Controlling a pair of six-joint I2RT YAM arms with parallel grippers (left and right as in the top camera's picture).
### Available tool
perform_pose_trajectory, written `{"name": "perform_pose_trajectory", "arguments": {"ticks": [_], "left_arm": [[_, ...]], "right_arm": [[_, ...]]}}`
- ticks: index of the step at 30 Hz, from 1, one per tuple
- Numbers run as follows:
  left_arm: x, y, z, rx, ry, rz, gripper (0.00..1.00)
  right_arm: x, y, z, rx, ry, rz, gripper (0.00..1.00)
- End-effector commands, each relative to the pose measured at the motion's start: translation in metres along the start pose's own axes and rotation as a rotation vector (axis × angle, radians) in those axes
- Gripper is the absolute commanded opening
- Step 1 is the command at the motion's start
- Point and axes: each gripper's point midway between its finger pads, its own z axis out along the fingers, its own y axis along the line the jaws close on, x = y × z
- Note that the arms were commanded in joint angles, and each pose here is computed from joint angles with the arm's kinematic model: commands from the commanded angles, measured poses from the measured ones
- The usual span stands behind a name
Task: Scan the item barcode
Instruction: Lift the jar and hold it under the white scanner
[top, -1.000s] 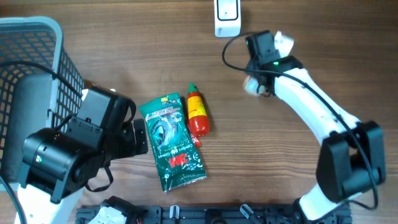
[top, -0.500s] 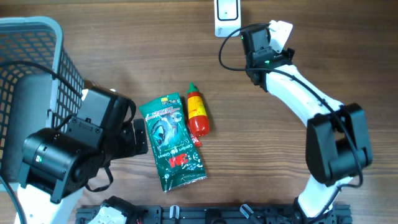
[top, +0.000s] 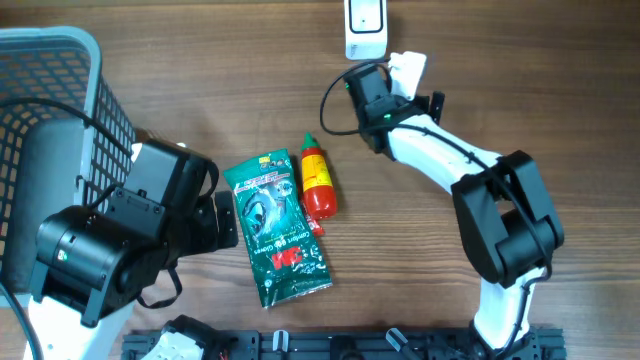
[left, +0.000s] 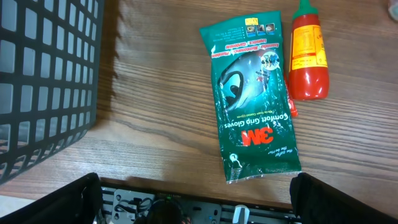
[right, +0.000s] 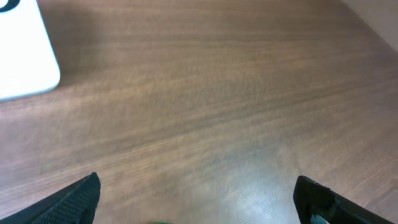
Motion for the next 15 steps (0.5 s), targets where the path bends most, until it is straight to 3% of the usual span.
{"name": "perform_pose_trajectory", "arguments": {"ticks": [1,6,11,15], "left_arm": [[-0.002,0.003,-0.002,-0.008,-0.014,-0.016,1.0],[-0.002,0.002,-0.002,-0.008,-0.014,-0.016,1.0],[-0.002,0.002,-0.002,-0.008,-0.014,-0.016,1.0],[-0.002,0.003,-0.002,-0.008,-0.014,-0.016,1.0]], "right_arm": [[-0.001,-0.001,-0.017,-0.043,0.032,0.019,1.0],[-0.024,0.02,-0.083,-0.527,0.24,0.17,1.0],[0.0,-0.033,-0.112,-0.564,0.56,0.37,0.99],[0.012,-0.037,-0.105,-0.548,0.68,0.484,1.0]]}}
